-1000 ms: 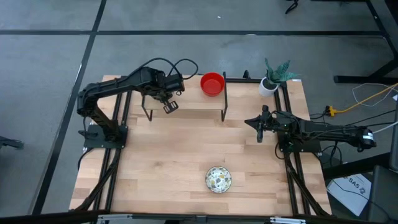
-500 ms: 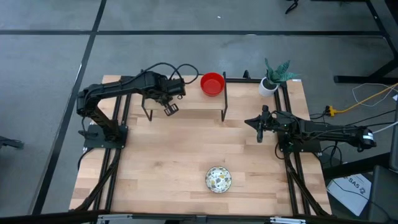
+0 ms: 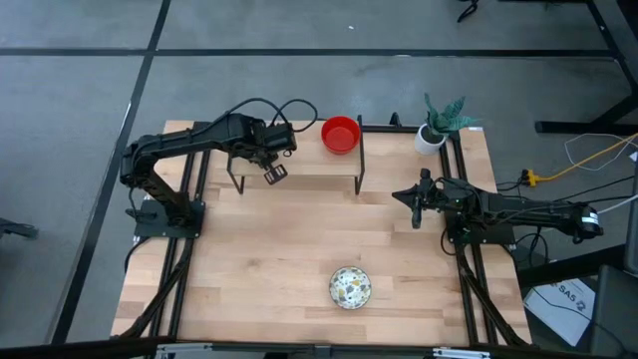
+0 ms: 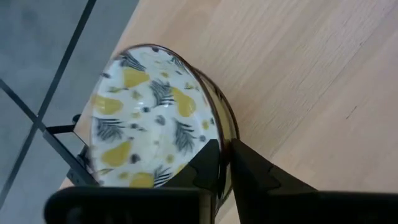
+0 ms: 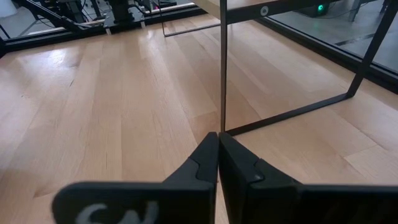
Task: Pick & Place Mini bowls
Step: Stack the top yellow patterned bowl on the yellow patterned bowl on the shelf
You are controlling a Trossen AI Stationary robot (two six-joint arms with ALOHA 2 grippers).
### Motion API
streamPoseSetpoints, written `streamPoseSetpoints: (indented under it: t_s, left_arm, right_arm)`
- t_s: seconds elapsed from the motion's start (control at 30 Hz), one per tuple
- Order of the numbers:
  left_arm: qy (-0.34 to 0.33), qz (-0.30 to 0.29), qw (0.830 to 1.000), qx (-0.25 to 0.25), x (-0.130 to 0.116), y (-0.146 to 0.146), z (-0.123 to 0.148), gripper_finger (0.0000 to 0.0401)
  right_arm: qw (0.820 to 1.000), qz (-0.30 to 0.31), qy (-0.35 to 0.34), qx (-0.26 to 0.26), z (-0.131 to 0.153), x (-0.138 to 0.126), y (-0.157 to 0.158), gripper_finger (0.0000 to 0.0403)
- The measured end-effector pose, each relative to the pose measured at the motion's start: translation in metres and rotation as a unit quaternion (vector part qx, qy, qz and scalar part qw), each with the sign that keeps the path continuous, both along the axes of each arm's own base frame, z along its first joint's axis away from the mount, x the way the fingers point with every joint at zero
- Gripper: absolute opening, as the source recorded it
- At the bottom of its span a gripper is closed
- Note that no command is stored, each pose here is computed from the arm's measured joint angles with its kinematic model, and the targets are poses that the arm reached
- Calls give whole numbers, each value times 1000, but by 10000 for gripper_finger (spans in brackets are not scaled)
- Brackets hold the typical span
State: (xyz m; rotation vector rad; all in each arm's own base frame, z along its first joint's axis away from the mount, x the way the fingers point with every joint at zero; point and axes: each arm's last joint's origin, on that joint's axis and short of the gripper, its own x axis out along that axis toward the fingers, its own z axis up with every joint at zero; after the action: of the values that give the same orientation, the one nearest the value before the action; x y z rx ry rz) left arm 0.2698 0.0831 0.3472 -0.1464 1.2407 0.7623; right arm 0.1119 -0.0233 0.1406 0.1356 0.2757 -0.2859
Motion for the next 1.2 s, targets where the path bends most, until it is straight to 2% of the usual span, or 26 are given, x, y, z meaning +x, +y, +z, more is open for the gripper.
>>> streamPoseSetpoints:
  t_s: [0.5, 0.83, 1.0, 1.2]
  left_arm:
    - [-2, -11, 1000, -1, -1, -1, 2, 37]
    - [-60, -13, 998, 7, -16, -9, 29, 37]
    - [-63, -16, 998, 0, -18, -11, 30, 25]
    - [-46, -12, 999, 15, -12, -9, 25, 7]
  right_arm:
    - [1000, 0, 0, 0, 0, 0, 0, 14]
    - [1000, 0, 0, 0, 0, 0, 0, 14]
    - [1000, 0, 0, 0, 0, 0, 0, 14]
    - [1000, 0, 0, 0, 0, 0, 0, 14]
